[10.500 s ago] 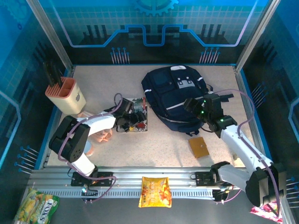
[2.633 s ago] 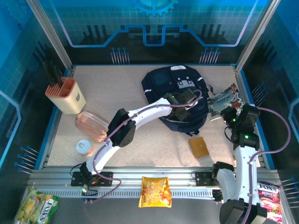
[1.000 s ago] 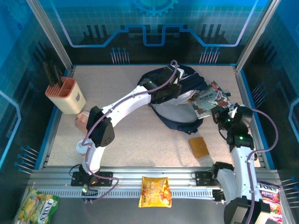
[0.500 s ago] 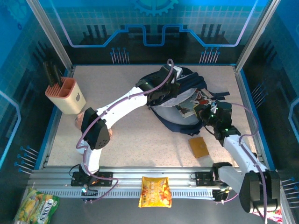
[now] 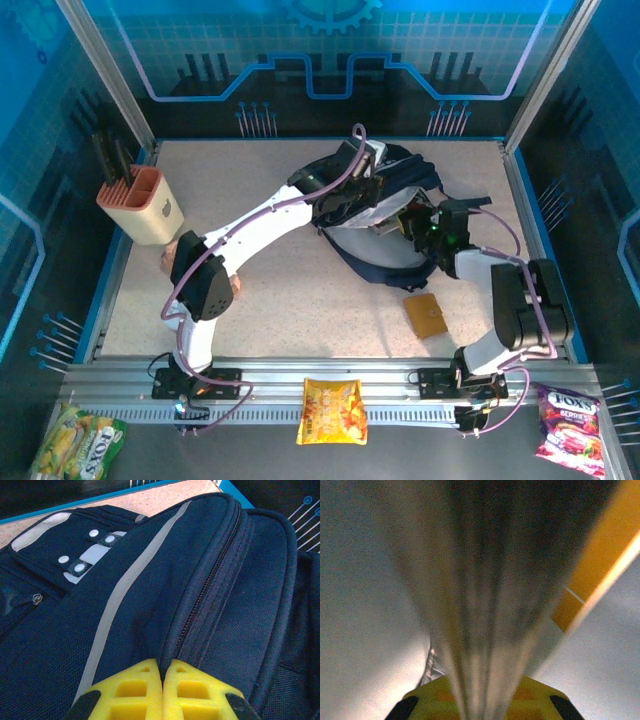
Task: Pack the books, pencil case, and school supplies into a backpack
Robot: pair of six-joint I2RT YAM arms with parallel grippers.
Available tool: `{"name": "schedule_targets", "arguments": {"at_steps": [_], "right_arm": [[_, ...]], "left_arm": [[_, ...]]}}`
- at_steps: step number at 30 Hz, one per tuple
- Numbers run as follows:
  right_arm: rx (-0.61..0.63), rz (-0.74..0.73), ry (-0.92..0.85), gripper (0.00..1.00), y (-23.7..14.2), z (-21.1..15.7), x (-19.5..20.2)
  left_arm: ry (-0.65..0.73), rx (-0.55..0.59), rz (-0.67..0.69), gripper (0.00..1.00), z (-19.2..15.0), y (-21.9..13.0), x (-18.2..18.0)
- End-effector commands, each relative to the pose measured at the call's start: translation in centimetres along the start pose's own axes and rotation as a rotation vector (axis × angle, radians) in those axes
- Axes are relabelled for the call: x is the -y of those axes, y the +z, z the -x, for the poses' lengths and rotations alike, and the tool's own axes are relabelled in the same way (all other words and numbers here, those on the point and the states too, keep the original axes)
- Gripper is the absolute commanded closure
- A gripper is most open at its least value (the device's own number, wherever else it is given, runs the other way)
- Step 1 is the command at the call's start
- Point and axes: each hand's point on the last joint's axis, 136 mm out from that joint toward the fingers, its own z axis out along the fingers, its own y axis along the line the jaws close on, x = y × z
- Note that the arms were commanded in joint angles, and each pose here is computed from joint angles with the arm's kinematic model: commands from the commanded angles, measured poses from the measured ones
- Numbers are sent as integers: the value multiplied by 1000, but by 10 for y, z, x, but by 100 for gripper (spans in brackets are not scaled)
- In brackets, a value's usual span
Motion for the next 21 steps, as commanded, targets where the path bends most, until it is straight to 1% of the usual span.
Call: {"name": "schedule_targets", "arguments": {"at_steps": [1, 3, 6, 8, 13, 15, 19, 21], "right_arm": [[-47, 117, -26, 92, 15, -4, -34], [-68, 125, -26, 86, 21, -5, -34], [-80, 111, -20, 71, 21, -7, -27], [-77, 86, -17, 63, 15, -9, -20], [-42, 60, -55, 48, -15, -11, -14], [-22, 29, -79, 41, -31, -12, -8], [28, -102, -100, 33, -62, -15, 20], [79, -176, -97, 28, -82, -13, 36]], "left_arm": [[-66, 198, -72, 100, 61, -53, 12], [-76, 193, -70, 100, 61, -53, 9], [-80, 188, -66, 100, 59, -51, 7], [-87, 181, -60, 100, 58, -49, 4], [-110, 154, -54, 100, 52, -41, -3], [-119, 141, -55, 100, 49, -37, -5], [-126, 107, -54, 100, 37, -29, -9], [-123, 72, -69, 100, 27, -23, -9]]}}
